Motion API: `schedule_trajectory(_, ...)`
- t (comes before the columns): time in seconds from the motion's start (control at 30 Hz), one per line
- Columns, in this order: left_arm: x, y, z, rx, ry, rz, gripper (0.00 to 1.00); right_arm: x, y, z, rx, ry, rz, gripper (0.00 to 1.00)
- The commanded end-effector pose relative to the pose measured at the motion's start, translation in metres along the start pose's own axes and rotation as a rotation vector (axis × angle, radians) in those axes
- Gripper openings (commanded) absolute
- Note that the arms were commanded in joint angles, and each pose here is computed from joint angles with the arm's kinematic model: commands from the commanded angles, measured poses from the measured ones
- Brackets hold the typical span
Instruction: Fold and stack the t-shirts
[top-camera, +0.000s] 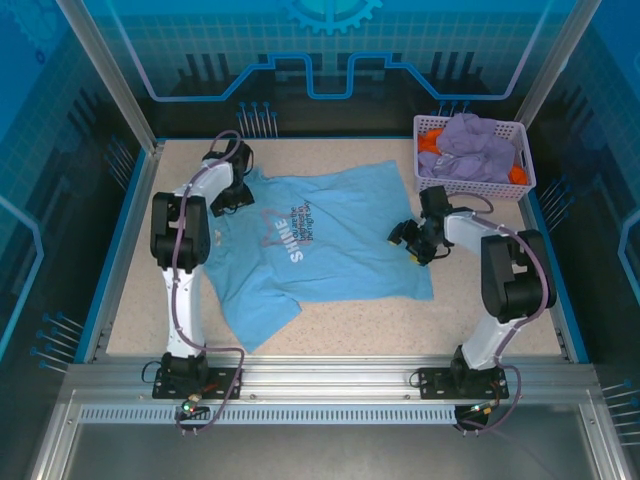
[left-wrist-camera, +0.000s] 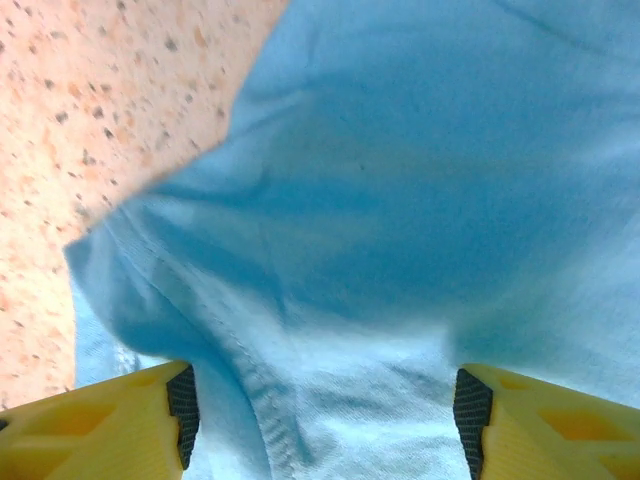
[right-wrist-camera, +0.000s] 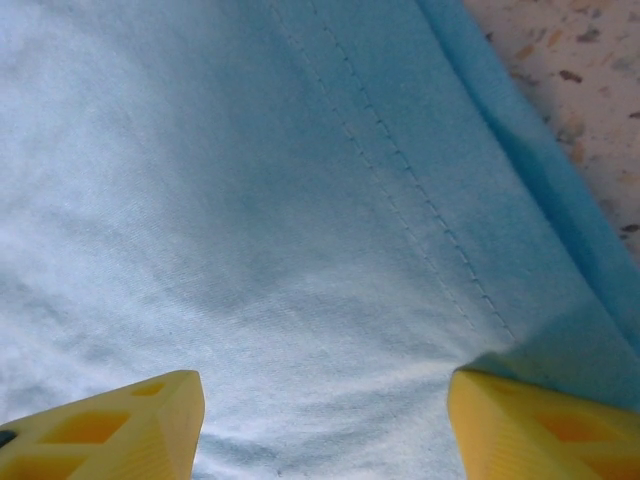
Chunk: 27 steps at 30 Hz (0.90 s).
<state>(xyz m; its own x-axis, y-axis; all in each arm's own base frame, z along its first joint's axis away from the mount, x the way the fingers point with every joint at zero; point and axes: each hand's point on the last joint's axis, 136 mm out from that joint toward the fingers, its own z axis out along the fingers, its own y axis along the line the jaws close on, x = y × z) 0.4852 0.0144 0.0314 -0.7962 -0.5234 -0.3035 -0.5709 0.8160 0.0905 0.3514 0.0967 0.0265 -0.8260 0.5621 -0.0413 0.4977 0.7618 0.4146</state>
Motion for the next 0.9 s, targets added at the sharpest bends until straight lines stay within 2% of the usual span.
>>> schedule_trajectory(0.0, -0.005, 0.004, -0.036, 0.035, -0.013, -0.006, 0.72, -0.002, -0.001, -0.016, -0.013, -0.057, 0.001, 0.73)
schedule_trajectory(0.07, 0.000, 0.003, -0.057, 0.093, -0.027, -0.051, 0.72, 0.000, 0.014, -0.032, -0.050, -0.119, -0.064, 0.76)
schedule_trajectory(0.2, 0.042, -0.013, -0.083, 0.266, -0.018, -0.117, 0.59, 0.015, 0.037, -0.055, -0.106, -0.209, -0.200, 0.78)
schedule_trajectory(0.3, 0.082, -0.026, -0.085, 0.339, 0.022, -0.133, 0.32, 0.035, 0.031, -0.053, -0.128, -0.220, -0.260, 0.76)
schedule_trajectory(0.43, 0.108, -0.037, -0.059, 0.349, 0.094, -0.153, 0.10, 0.047, 0.027, -0.048, -0.165, -0.231, -0.314, 0.72)
schedule_trajectory(0.53, 0.106, -0.040, -0.041, 0.305, 0.109, -0.163, 0.09, 0.046, 0.027, -0.048, -0.174, -0.242, -0.334, 0.70)
schedule_trajectory(0.67, 0.087, -0.039, -0.026, 0.210, 0.086, -0.139, 0.10, 0.039, 0.025, -0.052, -0.173, -0.273, -0.320, 0.69)
schedule_trajectory(0.87, 0.065, -0.012, -0.001, 0.122, 0.113, -0.180, 0.11, 0.033, -0.008, -0.036, -0.143, -0.216, -0.146, 0.71)
